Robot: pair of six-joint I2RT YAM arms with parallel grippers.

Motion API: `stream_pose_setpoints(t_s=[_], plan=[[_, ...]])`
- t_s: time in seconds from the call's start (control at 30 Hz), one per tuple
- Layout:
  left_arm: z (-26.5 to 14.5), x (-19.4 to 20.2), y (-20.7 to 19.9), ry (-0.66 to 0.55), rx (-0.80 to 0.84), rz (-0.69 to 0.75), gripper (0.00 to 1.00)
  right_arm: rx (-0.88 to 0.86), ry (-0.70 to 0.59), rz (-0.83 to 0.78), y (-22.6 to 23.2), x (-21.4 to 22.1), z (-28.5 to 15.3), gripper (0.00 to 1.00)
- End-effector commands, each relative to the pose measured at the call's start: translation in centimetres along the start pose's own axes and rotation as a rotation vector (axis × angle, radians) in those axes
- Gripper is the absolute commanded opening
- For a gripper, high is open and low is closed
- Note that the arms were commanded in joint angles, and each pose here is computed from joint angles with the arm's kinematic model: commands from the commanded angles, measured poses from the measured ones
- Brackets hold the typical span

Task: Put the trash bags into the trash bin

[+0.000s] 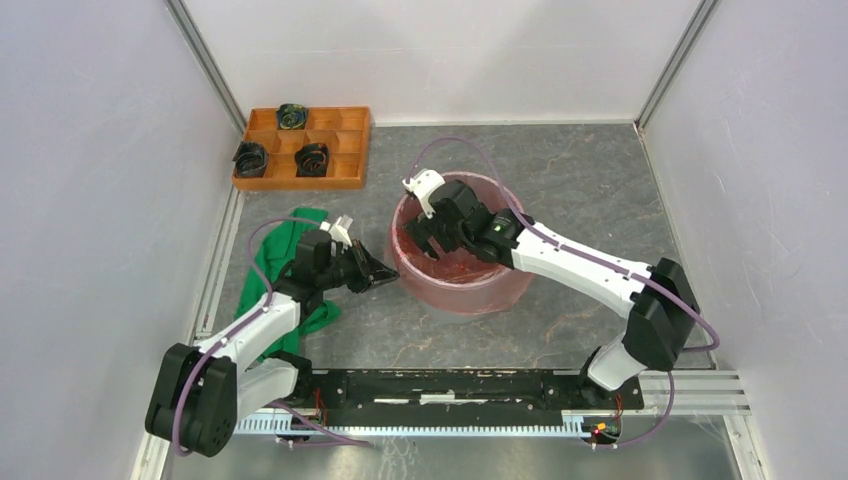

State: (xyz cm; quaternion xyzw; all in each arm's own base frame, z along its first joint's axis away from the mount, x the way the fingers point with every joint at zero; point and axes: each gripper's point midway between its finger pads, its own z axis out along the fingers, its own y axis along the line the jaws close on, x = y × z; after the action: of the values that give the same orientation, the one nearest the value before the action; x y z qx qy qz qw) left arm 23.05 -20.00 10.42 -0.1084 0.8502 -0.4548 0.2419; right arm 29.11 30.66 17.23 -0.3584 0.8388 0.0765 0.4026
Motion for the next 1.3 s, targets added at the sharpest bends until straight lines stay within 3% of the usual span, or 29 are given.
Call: stream_pose_setpoints(t_s=[0.0,0.3,0.53,0.67,0.87,1.27], plan=[[-0.6,-0.1,-1.1,-0.005,0.027,0.044,0.23,0.104,-0.165,0.056,-2.2,-5.1,1.5,0.98],[-2.7,0.4,0.0,-0.038,-0.059,0.080,0.67,0.213,-0.181,0.034,-4.3,-4.4,1.4,0.98],[-4.2,-2.3,-0.2,-0.121,-0.172,0.133,0.95,0.066,-0.119,0.007,-1.8,-0.7,-2.5,0.98],[-5.0,-4.8,-1.4,-0.204,-0.199,0.142,1.00,0.013,-0.112,0.052,-1.0,1.0,-3.9,0.98],[-6.1,-6.4,-2.0,-0.286,-0.227,0.127,1.00,-0.015,-0.004,0.060,0.0,6.5,-2.4,0.98],[-8.3,-6.1,-3.0,-0.370,-0.196,0.075,1.00,0.044,0.024,-0.052,-0.5,0.8,2.1,0.98]])
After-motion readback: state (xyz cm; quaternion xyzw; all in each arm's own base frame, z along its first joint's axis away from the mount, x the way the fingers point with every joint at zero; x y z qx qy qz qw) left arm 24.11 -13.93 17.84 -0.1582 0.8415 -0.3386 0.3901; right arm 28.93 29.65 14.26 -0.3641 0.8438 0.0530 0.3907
